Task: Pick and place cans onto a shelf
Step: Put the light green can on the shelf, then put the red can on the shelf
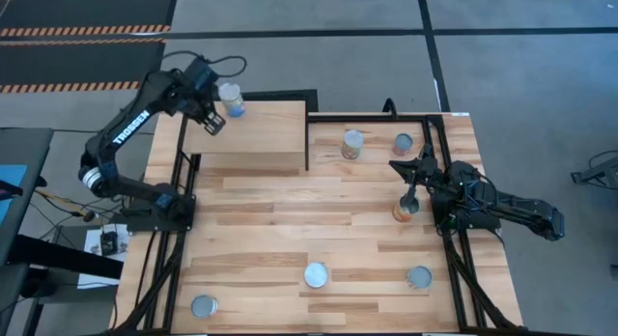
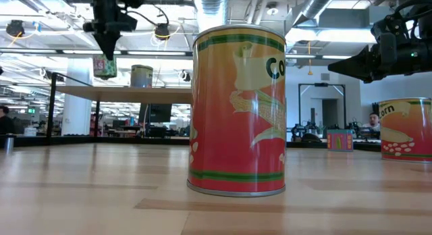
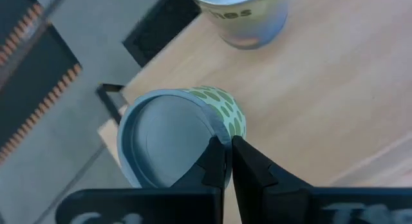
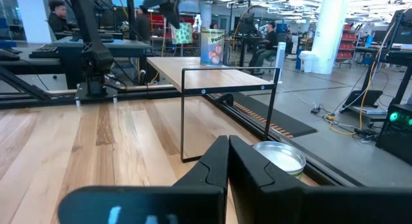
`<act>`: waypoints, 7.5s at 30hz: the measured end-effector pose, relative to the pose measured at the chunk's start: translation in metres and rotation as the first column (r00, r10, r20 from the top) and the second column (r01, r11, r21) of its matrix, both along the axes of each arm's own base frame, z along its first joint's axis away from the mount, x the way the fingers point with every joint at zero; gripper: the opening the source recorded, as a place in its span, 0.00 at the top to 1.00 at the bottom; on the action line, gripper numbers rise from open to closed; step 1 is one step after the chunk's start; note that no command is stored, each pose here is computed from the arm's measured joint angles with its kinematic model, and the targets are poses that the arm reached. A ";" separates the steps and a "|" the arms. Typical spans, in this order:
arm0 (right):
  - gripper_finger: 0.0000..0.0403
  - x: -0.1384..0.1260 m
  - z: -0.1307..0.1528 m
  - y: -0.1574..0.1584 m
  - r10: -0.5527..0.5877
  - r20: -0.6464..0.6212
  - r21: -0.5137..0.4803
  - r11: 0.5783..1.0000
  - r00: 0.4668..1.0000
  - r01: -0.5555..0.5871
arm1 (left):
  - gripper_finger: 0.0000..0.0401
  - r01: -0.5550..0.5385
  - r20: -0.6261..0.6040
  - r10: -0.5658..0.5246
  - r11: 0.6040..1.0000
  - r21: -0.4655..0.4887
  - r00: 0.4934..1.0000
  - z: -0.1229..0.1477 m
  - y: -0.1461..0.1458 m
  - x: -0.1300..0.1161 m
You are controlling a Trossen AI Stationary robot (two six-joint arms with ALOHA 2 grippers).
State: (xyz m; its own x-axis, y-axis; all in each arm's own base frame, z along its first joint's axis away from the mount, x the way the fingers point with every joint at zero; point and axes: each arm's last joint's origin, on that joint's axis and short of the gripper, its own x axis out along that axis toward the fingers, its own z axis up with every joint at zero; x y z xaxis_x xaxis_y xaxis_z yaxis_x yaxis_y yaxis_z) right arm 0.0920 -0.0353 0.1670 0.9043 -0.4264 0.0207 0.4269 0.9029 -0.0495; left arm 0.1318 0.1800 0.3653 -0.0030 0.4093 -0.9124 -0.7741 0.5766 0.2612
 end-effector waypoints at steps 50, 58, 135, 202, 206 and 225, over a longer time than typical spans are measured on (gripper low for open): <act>0.92 0.000 0.000 0.000 0.000 0.000 0.000 1.000 1.000 0.000 | 0.82 -0.123 0.004 0.124 0.990 -0.063 0.992 -0.038 0.069 0.009; 0.92 0.000 0.000 0.000 0.000 0.001 0.000 1.000 1.000 0.000 | 0.82 -0.122 0.014 0.122 0.992 -0.021 0.992 -0.028 0.062 0.004; 0.92 -0.002 0.017 0.001 0.003 0.156 -0.058 0.998 0.988 0.006 | 1.00 0.342 0.539 -0.840 0.488 0.803 -0.067 -0.166 -0.188 -0.005; 0.77 0.053 -0.011 -0.127 -0.349 -0.777 0.256 0.585 0.524 0.770 | 1.00 0.347 0.557 -0.831 0.522 0.779 0.001 -0.170 -0.187 -0.004; 0.91 0.057 -0.006 -0.127 -0.301 -0.786 0.283 0.602 0.540 0.746 | 1.00 0.350 0.566 -0.824 0.531 0.772 0.003 -0.171 -0.187 -0.004; 0.95 0.152 0.048 0.024 0.215 -0.523 0.543 0.830 0.825 0.128 | 1.00 0.377 0.583 -0.813 0.547 0.748 0.022 -0.174 -0.187 -0.004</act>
State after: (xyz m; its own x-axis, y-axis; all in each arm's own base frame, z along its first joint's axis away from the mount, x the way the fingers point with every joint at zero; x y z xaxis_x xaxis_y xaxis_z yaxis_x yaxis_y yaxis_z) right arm 0.2436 -0.0110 0.2153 0.7029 -0.1702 -0.6907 0.4404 0.8666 0.2345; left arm 0.1274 -0.0066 0.1911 0.9991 0.0412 0.0142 -0.0420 0.9971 0.0635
